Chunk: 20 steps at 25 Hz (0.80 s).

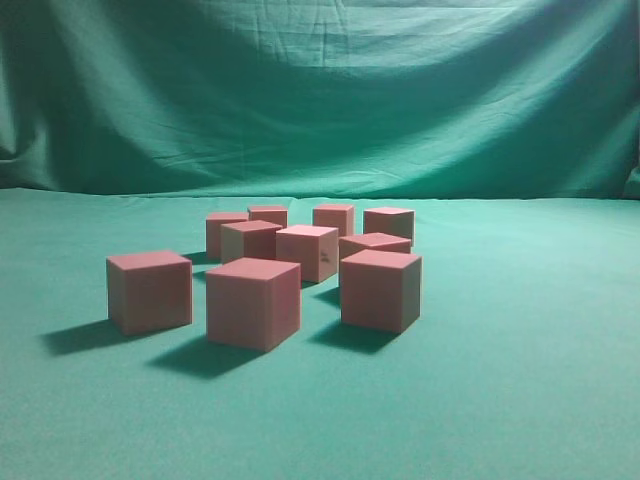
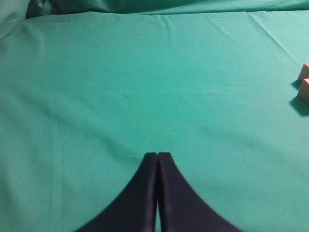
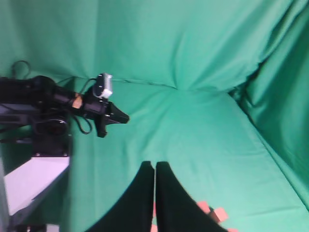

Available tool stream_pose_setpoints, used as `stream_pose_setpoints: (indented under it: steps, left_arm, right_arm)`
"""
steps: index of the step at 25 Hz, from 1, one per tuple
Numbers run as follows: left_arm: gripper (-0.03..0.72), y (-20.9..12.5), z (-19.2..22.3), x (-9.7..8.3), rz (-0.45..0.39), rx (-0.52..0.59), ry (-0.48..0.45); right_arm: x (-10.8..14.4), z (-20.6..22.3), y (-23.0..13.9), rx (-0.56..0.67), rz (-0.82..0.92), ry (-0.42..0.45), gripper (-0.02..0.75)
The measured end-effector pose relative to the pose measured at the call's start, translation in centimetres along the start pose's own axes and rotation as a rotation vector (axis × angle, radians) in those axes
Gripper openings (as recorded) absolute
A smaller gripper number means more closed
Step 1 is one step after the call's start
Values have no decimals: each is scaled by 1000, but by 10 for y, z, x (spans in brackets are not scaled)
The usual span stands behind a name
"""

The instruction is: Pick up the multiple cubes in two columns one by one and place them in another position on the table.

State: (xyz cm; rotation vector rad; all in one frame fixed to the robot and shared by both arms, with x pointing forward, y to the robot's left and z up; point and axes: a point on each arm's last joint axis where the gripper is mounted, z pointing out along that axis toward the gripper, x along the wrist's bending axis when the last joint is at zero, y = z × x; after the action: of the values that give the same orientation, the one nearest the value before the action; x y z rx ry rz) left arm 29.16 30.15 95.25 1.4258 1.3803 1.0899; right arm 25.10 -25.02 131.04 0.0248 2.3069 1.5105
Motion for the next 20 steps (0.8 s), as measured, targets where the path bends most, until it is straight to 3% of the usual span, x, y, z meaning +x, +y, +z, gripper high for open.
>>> stream_pose_setpoints:
  steps: [9, 15, 20]
  left_arm:
    - [0, 0, 0, 0, 0, 0, 0]
    - [0, 0, 0, 0, 0, 0, 0]
    - [0, 0, 0, 0, 0, 0, 0]
  right_arm:
    - [-9, 41, -35, -53, 195, -227, 0]
    - [-6, 66, -99, -70, 374, -408, 0]
    - [7, 75, -168, -84, 503, -638, 0]
